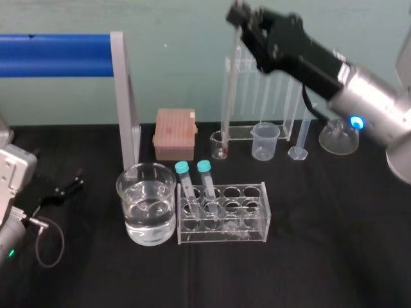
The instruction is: Hold the thermometer with one hand and immerse one end into the beaker, then reinsert it into the test tube rack.
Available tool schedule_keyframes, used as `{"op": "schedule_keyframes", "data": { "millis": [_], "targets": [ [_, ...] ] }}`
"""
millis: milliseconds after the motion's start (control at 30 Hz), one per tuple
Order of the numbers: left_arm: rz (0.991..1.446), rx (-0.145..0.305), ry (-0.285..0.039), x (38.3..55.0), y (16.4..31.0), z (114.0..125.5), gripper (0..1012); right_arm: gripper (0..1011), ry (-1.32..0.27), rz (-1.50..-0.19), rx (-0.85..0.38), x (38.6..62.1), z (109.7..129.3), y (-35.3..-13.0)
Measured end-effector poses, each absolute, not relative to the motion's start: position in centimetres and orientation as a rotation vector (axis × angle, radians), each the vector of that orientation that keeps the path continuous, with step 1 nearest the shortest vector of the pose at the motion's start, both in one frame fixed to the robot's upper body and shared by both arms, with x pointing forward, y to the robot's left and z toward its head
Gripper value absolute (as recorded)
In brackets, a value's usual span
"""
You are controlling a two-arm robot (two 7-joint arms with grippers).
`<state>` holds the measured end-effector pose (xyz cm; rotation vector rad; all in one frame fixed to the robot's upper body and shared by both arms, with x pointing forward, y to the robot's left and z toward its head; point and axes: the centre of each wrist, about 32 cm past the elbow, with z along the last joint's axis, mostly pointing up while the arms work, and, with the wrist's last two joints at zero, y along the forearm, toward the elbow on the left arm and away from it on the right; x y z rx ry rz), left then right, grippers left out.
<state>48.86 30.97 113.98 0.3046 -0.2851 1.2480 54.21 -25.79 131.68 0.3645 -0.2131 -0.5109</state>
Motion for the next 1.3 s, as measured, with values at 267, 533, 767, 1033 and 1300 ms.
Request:
{"op": "schedule_keyframes", "data": {
  "millis": [267, 533, 767, 1033, 1300],
  "targets": [
    [1.248, 0.305, -0.285, 48.9, 31.0, 114.0, 1008, 55, -0.103, -0.542, 0.298, 52.3, 128.4, -27.1],
    [1.248, 0.305, -0.285, 48.9, 31.0, 114.0, 1008, 55, -0.042, -0.563, 0.256, 52.5, 126.3, -27.2],
    [1.248, 0.305, -0.285, 48.9, 31.0, 114.0, 1008, 55, -0.042, -0.576, 0.244, 53.2, 125.1, -26.7],
    [1.248, 0.305, -0.285, 48.9, 31.0, 114.0, 1008, 55, -0.051, -0.57, 0.2, 53.4, 123.9, -26.1],
    [1.248, 0.304, -0.285, 48.9, 31.0, 114.0, 1008, 55, -0.066, -0.58, 0.16, 53.9, 122.6, -25.8]
  ]
}}
